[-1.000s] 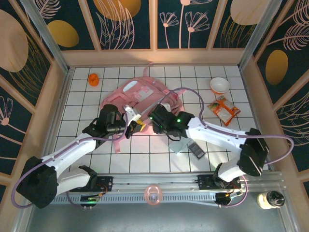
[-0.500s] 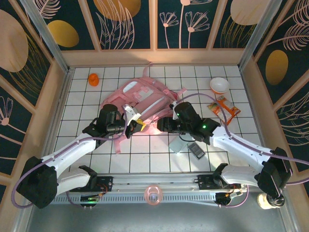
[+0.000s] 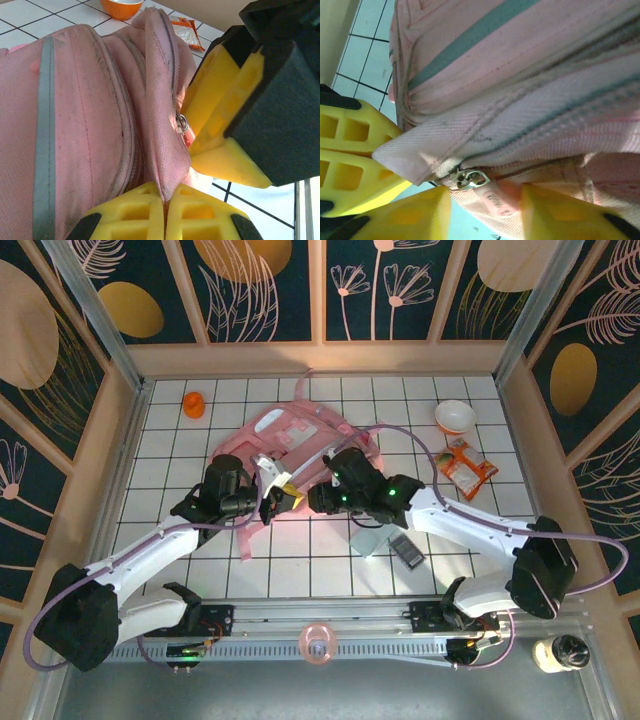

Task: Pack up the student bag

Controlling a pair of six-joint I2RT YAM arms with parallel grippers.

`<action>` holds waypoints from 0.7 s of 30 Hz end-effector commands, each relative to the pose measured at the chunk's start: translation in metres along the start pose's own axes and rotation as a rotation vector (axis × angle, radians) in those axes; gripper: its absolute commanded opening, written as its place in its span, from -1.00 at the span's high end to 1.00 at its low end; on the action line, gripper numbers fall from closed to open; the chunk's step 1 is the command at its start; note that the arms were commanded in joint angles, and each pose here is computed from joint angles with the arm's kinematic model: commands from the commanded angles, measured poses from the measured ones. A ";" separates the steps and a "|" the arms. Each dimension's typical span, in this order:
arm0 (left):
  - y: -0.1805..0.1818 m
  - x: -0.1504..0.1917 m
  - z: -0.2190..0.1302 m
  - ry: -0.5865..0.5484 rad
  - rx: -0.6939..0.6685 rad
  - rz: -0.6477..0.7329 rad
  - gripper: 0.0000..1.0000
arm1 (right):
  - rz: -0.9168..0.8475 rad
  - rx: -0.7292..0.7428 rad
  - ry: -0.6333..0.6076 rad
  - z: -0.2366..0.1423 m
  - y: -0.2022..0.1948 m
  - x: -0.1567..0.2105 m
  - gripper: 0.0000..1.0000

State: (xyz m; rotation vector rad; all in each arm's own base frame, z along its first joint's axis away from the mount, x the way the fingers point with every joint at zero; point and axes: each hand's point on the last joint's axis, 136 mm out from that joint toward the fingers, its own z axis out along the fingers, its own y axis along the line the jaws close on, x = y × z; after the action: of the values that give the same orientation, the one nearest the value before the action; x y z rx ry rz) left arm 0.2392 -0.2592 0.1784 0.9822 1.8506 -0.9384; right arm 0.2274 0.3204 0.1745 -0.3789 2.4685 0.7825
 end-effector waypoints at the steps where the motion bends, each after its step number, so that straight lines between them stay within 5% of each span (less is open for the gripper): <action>1: -0.018 -0.044 -0.011 -0.136 0.069 0.085 1.00 | -0.024 0.047 -0.077 -0.003 -0.001 -0.021 0.46; 6: -0.017 -0.043 -0.011 -0.137 0.065 0.081 1.00 | 0.003 0.078 -0.094 -0.007 -0.009 -0.019 0.67; 12: -0.017 -0.045 -0.010 -0.147 0.067 0.077 1.00 | 0.006 0.005 -0.081 0.000 0.005 -0.011 0.64; 21: -0.009 -0.041 -0.010 -0.127 0.019 0.064 1.00 | 0.053 0.230 -0.103 -0.003 -0.026 -0.011 0.93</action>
State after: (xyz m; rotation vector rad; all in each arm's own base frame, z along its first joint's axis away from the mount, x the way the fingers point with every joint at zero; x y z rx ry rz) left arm 0.2409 -0.2585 0.1789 0.9662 1.8570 -0.9344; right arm 0.2296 0.3212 0.1721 -0.3180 2.4490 0.6773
